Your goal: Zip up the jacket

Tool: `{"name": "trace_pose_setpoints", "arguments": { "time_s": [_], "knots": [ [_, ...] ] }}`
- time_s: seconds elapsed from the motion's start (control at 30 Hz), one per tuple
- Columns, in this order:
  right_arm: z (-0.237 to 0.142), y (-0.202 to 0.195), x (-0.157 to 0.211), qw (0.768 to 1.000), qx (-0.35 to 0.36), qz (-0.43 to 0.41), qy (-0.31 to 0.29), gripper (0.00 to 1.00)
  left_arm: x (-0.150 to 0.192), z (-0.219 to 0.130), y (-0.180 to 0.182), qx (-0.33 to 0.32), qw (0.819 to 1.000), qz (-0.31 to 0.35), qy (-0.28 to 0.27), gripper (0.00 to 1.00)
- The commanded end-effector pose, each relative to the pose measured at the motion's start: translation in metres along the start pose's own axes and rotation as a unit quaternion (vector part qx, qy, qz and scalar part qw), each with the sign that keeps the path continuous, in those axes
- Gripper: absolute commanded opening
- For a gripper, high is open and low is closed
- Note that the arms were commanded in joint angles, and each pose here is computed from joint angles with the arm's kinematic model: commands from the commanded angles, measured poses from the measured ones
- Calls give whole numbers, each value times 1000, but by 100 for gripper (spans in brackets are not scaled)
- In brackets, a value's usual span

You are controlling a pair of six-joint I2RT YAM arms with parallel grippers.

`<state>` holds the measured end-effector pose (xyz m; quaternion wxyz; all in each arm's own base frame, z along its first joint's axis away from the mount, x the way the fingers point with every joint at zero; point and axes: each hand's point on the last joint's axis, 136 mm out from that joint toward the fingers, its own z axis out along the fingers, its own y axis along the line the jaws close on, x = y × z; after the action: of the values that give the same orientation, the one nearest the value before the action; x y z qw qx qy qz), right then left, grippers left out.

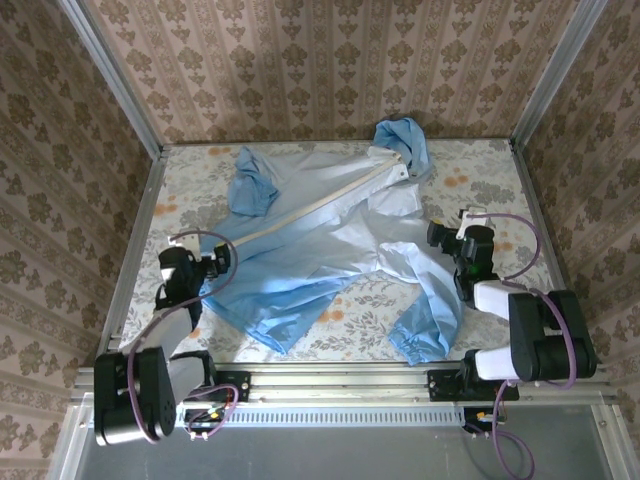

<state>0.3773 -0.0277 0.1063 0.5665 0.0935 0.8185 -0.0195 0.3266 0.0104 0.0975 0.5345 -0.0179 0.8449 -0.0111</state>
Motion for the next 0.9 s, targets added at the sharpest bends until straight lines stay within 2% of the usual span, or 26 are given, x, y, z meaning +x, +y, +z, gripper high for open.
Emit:
{"name": "trace_pose_setpoints", "arguments": {
  "time_s": [0.0,0.23,0.57,0.87],
  "knots": [
    [6,5,-8,999,-18,-8,-35,100,-36,5,-5,13,996,18,-81,100],
    [16,9,1,999,-27,-15,-22,100,-49,26,-8,21,994,35,-104,100],
    [19,13,2,999,-20,-27,-13,100,-29,62,-25,34,994,82,-67,100],
    [19,13,2,999,-20,-30,-14,100,-29,68,-20,26,996,72,-50,100]
  ]
}}
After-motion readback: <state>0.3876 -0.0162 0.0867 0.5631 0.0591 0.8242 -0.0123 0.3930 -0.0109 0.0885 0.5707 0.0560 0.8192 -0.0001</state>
